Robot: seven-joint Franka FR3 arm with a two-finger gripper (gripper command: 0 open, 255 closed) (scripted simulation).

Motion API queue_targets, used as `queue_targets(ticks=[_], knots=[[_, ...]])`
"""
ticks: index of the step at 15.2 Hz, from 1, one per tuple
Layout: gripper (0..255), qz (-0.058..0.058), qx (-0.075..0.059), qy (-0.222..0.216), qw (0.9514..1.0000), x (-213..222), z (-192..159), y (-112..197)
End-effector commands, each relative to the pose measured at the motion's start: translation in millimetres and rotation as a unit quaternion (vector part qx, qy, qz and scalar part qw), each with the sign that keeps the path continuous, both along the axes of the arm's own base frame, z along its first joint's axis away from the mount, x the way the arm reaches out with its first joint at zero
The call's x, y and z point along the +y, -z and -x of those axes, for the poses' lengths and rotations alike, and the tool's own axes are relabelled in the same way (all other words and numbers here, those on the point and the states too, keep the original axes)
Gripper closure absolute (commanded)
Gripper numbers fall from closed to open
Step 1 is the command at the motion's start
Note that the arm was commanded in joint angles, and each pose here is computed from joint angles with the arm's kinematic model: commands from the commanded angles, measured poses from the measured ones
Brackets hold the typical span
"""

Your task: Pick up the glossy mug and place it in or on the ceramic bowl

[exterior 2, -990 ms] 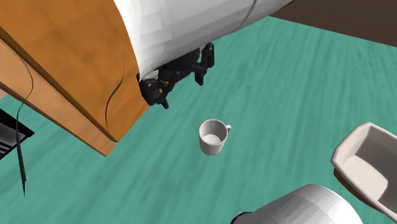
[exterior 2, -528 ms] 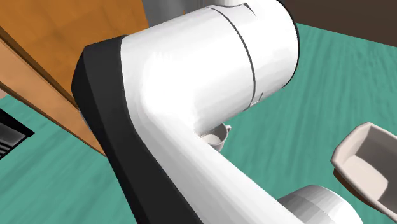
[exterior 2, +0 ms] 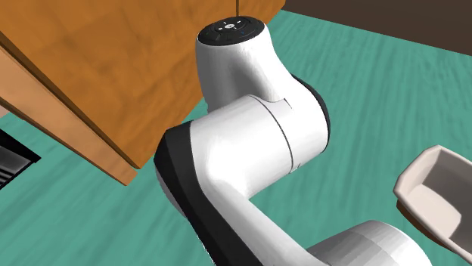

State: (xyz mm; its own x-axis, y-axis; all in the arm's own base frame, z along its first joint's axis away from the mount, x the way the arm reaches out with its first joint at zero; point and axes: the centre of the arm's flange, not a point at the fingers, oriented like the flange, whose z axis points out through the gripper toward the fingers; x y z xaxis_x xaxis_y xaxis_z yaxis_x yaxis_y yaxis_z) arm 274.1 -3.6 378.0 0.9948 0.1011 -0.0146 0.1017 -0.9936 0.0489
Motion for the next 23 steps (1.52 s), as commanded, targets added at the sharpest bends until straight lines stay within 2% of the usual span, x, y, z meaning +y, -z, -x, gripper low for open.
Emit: queue_targets(ticks=[1,5,12,13,23], knots=[[0,0.000,0.000,0.000,1.0000,-1,0,11],[0,0.000,0.000,0.000,1.0000,-2,0,30],[0,0.000,0.000,0.000,1.0000,-2,0,30],[255,0.000,0.000,0.000,1.0000,-2,0,30],[255,0.000,0.000,0.000,1.0000,-2,0,24]])
